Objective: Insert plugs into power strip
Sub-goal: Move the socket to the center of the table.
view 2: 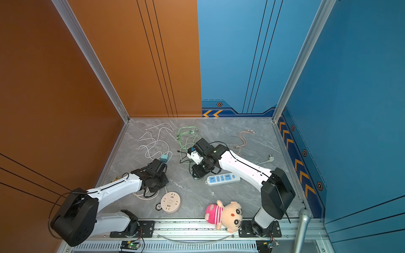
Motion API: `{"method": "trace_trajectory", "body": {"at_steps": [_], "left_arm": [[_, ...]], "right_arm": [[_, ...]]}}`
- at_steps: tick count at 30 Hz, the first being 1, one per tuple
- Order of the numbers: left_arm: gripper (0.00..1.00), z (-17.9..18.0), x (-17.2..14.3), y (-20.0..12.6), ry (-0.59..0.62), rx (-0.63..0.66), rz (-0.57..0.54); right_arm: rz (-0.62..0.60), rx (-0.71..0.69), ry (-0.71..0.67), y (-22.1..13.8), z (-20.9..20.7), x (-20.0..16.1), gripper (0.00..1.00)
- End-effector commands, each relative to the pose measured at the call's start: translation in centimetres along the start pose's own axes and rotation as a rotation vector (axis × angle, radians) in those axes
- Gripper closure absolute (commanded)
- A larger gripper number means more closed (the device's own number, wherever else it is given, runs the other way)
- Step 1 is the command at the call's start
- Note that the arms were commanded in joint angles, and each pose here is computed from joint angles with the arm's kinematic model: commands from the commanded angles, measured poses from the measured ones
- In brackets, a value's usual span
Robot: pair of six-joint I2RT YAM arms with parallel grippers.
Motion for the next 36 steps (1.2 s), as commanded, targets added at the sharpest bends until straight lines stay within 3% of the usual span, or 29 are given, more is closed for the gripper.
{"method": "trace_trajectory", "body": {"at_steps": [1, 16, 23, 26, 36], "left_arm": [[0.92, 0.9, 0.3, 0.2, -0.037, 0.045, -0.041], [0.97, 0.3, 2.5, 1.9, -0.278, 0.037, -0.220], [0.97, -0.5, 4.0, 1.2, -0.399, -0.010, -0.337], [0.97, -0.9, 4.3, 0.8, -0.396, 0.007, -0.343], [0.99, -1.1, 4.4, 1.3, -0.594, -0.046, -0.413]], "right_arm": [[-0.066, 0.003, -0.064, -0.6, 0.8, 1.4, 1.00], [-0.091, -0.022, -0.073, -0.5, 0.8, 2.6, 1.00], [-0.104, -0.037, -0.093, -0.6, 0.5, 2.9, 1.00], [-0.111, -0.037, -0.102, -0.7, 0.5, 3.0, 1.00], [-0.150, -0.102, -0.200, -0.7, 0.0, 3.6, 1.00]]}}
Point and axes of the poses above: each gripper's point midway between its finger pads, its own y axis out along the fingers, its own z axis along the line the jaws close on, x = y × z, the point moved 8 cm from there along -y, back along the fingers, and after that the axes turned 12 degrees about y, right-handed, at the moved point
